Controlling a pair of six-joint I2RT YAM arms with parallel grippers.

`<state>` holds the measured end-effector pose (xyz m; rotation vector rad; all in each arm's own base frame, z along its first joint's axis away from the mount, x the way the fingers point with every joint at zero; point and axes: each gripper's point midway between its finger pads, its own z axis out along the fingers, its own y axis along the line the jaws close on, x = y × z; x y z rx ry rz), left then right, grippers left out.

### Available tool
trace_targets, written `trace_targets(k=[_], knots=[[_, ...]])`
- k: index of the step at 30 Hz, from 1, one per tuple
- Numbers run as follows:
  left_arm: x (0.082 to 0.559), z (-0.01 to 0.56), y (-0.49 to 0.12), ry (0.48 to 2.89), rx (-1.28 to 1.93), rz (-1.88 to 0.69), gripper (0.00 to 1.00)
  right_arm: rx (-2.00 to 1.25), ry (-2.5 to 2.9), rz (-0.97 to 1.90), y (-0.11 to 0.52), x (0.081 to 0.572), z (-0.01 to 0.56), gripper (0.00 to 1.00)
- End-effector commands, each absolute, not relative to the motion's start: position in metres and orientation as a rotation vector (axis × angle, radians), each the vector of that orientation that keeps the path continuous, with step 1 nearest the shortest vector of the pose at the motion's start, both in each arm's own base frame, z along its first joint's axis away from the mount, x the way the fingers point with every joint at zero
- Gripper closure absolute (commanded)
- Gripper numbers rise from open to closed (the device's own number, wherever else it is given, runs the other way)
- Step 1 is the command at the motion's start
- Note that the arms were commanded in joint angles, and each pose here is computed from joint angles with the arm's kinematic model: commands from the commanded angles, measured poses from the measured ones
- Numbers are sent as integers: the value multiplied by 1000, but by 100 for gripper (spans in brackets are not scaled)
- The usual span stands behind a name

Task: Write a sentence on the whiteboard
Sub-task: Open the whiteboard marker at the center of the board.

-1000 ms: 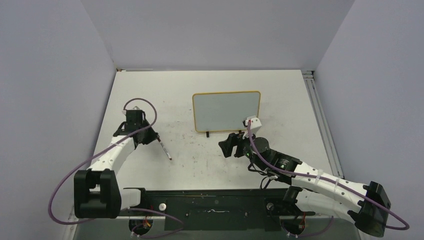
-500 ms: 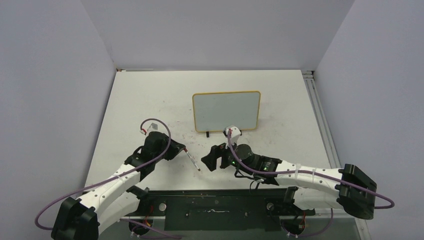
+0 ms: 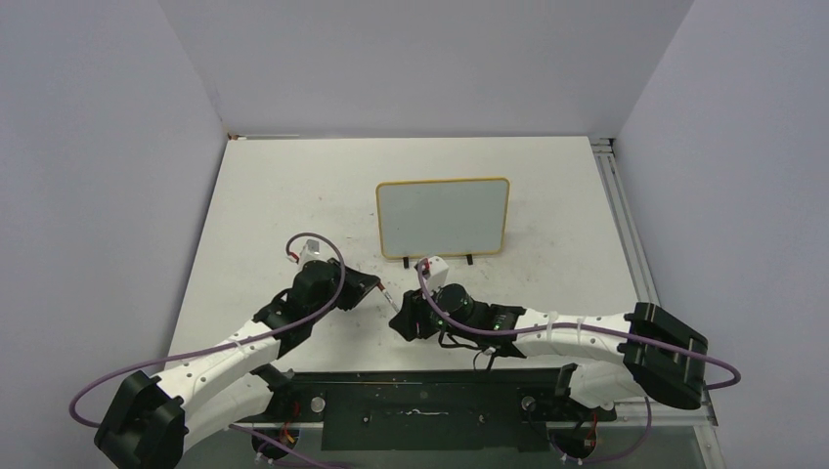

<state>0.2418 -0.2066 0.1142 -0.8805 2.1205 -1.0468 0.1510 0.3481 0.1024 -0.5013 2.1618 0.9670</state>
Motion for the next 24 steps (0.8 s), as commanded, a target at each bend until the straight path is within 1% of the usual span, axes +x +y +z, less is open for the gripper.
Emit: trace_targets(k=[1,6,7,8,10,11,12,15,17,20,24], knots=[[249,127,-211,2042,-896,-1107,100,-500,2089,1070,372,150,133,63],[248,129,-211,2042,-867,-1104,100,-484,2096,1054,372,152,132,92],[248,130,-211,2044,-841,-1100,100,-475,2095,1048,370,153,134,94],[247,132,-213,2048,-802,-1101,89,-463,2099,1028,367,155,134,95],[246,135,-213,2071,-729,-1074,53,-429,2095,986,359,160,139,95],[244,134,-212,2092,-694,-1041,38,-421,2096,963,355,162,142,95],[245,139,-210,2095,-639,-1010,27,-421,2102,935,348,162,143,95],[242,147,-199,2143,-496,-877,10,-412,2114,868,330,167,150,95],[244,162,-193,2151,-359,-785,6,-408,2151,832,313,171,151,95],[249,187,-188,2156,-168,-656,5,-416,2197,851,289,179,159,95],[242,212,-201,2116,199,-626,5,-477,2266,861,263,181,171,95]])
